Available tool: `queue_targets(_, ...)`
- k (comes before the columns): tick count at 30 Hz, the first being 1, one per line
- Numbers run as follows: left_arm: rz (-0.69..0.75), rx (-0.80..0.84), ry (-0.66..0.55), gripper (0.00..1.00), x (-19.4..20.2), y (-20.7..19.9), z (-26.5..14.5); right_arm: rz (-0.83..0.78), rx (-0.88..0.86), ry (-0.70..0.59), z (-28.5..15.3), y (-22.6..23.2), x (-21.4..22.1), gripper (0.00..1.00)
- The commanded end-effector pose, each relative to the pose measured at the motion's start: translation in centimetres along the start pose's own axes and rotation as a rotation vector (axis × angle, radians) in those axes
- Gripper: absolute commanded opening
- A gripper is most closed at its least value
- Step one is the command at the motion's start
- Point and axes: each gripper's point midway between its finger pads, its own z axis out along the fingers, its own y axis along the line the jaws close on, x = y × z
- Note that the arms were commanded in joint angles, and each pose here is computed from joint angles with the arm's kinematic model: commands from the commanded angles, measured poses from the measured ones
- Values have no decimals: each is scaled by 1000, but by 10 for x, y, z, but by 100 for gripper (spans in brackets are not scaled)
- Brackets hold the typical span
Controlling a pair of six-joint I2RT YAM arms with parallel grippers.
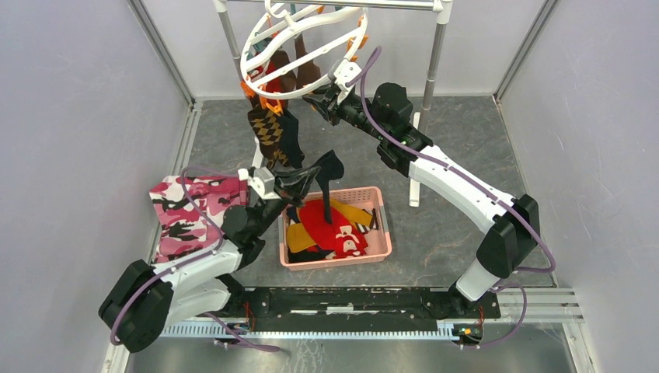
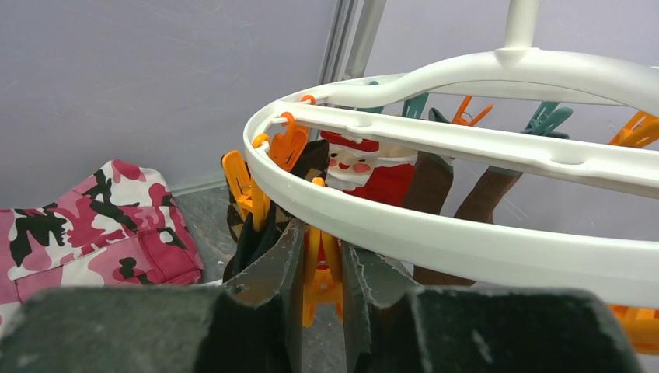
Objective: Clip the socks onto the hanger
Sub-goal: Open the clamp at the hanger.
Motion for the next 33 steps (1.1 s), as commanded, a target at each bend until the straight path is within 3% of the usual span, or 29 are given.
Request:
queue_targets(1, -9, -39, -93, 2, -30, 21, 21, 2, -47, -69, -8, 9, -34, 2)
queue_targets(8, -66, 64, -160, 2, -39, 41, 33, -17, -87, -69, -10, 14, -35, 0)
queue_targets(15, 7, 49, -208, 2, -51, 47, 38, -11, -75, -56, -12, 13, -32, 0)
queue_targets(24, 254, 106, -125, 2, -37, 45, 32, -38, -150, -62, -15, 24, -33, 0)
queue_targets(28, 223, 217, -52, 2, -32, 37, 42, -49, -190, -67, -18, 30, -33, 0)
queue_targets(33, 163, 225, -55, 2, -39, 43, 49, -44, -214, -63, -20, 31, -32, 0)
